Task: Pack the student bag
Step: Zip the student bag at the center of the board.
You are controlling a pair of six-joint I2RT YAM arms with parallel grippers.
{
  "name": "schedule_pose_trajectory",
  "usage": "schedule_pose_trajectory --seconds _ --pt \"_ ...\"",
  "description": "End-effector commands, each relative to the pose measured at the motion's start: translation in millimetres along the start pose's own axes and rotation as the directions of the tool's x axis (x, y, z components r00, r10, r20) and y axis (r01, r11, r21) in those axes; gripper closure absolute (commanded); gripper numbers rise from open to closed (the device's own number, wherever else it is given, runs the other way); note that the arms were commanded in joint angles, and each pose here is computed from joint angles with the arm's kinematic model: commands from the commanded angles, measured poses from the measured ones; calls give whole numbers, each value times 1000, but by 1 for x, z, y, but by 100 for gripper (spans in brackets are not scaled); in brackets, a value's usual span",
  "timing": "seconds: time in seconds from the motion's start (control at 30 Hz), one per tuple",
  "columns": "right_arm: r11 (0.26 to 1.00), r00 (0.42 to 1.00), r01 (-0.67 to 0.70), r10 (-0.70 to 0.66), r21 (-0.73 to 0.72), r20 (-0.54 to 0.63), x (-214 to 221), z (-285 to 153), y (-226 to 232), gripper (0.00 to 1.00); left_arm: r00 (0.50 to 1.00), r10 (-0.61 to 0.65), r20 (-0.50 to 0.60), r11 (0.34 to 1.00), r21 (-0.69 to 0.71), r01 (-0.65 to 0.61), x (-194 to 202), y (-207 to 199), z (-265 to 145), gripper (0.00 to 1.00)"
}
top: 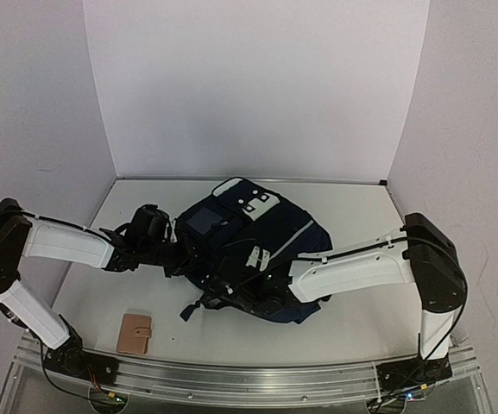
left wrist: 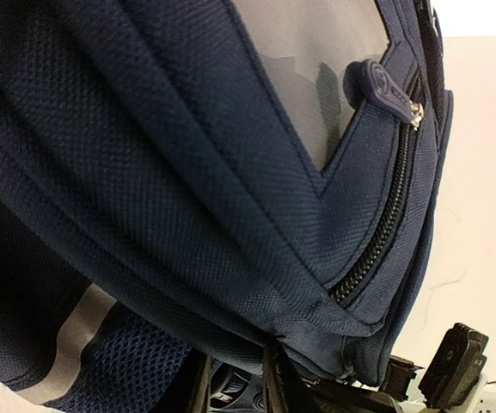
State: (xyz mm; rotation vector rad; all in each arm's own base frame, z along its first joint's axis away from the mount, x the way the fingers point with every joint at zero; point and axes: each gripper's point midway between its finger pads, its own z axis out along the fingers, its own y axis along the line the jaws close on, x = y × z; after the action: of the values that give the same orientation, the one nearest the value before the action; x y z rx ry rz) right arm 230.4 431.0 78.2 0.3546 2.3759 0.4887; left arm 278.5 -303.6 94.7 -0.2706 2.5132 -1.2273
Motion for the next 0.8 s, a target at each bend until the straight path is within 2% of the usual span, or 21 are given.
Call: schedule_pose_trajectory --seconds 0.0,0.13,0.33,0.63,0.77 --pt "999 994 -42 38 35 105 -30 10 -1 88 999 12 41 1000 -1 -12 -13 -6 3 85" --pt "998 994 -53 49 34 102 -32 6 -4 100 998 7 59 1000 -8 -6 -19 -3 3 92" --pt "997 996 -69 68 18 56 -32 -11 -14 100 995 -21 102 1000 -8 22 -39 3 -1 100" --pt "998 997 -58 59 26 -41 -19 -35 -52 100 984 -42 172 999 2 42 -77 16 -4 100" --pt "998 998 -43 45 39 -42 -21 -42 -71 100 982 -32 188 999 15 30 -93 18 -4 100"
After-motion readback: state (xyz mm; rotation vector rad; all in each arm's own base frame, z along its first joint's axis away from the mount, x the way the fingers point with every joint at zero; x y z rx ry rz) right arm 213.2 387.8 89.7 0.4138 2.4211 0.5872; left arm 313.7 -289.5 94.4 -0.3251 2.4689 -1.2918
